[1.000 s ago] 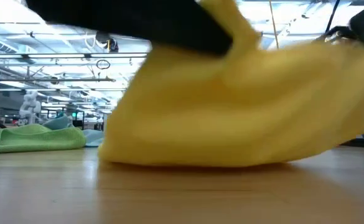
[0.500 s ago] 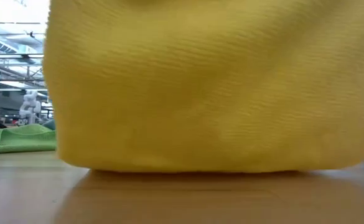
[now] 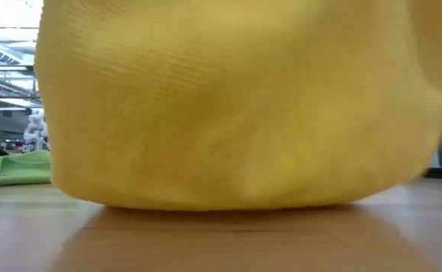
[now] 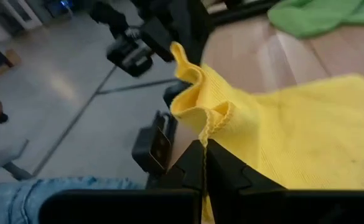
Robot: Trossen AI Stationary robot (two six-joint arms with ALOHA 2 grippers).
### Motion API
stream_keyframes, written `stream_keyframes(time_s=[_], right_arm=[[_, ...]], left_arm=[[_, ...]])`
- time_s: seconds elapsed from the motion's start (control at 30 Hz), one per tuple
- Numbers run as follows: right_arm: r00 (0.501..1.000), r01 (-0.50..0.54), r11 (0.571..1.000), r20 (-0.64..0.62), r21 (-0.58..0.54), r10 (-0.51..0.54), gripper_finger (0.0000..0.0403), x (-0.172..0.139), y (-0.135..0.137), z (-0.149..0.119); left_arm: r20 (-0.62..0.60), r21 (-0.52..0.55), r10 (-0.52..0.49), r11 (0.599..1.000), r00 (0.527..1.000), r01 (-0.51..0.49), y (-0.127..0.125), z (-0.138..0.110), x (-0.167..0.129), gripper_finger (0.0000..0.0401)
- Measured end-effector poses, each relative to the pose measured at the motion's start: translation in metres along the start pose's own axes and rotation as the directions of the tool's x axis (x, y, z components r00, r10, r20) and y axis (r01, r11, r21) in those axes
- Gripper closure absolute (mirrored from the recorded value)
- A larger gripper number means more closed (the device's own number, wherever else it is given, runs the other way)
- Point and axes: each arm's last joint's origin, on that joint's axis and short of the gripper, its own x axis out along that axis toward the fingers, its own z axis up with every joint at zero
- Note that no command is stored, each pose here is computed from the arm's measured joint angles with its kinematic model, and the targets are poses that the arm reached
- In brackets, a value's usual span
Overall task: Fold microfiber towels
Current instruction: Fold the yellow microfiber cloth
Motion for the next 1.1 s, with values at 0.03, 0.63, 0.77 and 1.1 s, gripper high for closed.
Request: stream_keyframes(time_s=[0.03, 0.63, 0.77, 1.1], right_arm=[[1.0, 0.007, 1.0, 0.009, -0.001, -0.007, 0.04, 0.0, 0.0, 0.001], [0.998, 0.07, 0.995, 0.001, -0.067, -0.07, 0.04, 0.012, -0.022, 0.007], [0.994, 0.108, 0.991, 0.01, -0.077, -0.108, 0.04, 0.016, -0.033, 0.013], [0.97, 0.219, 0.972, -0.086, -0.082, -0.226, 0.04, 0.022, -0.064, 0.014]], left_arm=[[0.005, -0.015, 0.019, 1.0, 1.0, -0.019, 0.0, 0.0, -0.001, 0.0391], [0.016, -0.144, 0.23, 0.964, 0.973, -0.225, 0.01, -0.009, -0.001, 0.0391], [-0.017, -0.181, 0.244, 0.953, 0.97, -0.243, 0.015, -0.019, -0.002, 0.0391], [-0.235, -0.282, 0.255, 0.906, 0.938, -0.317, 0.045, -0.041, 0.02, 0.0391]])
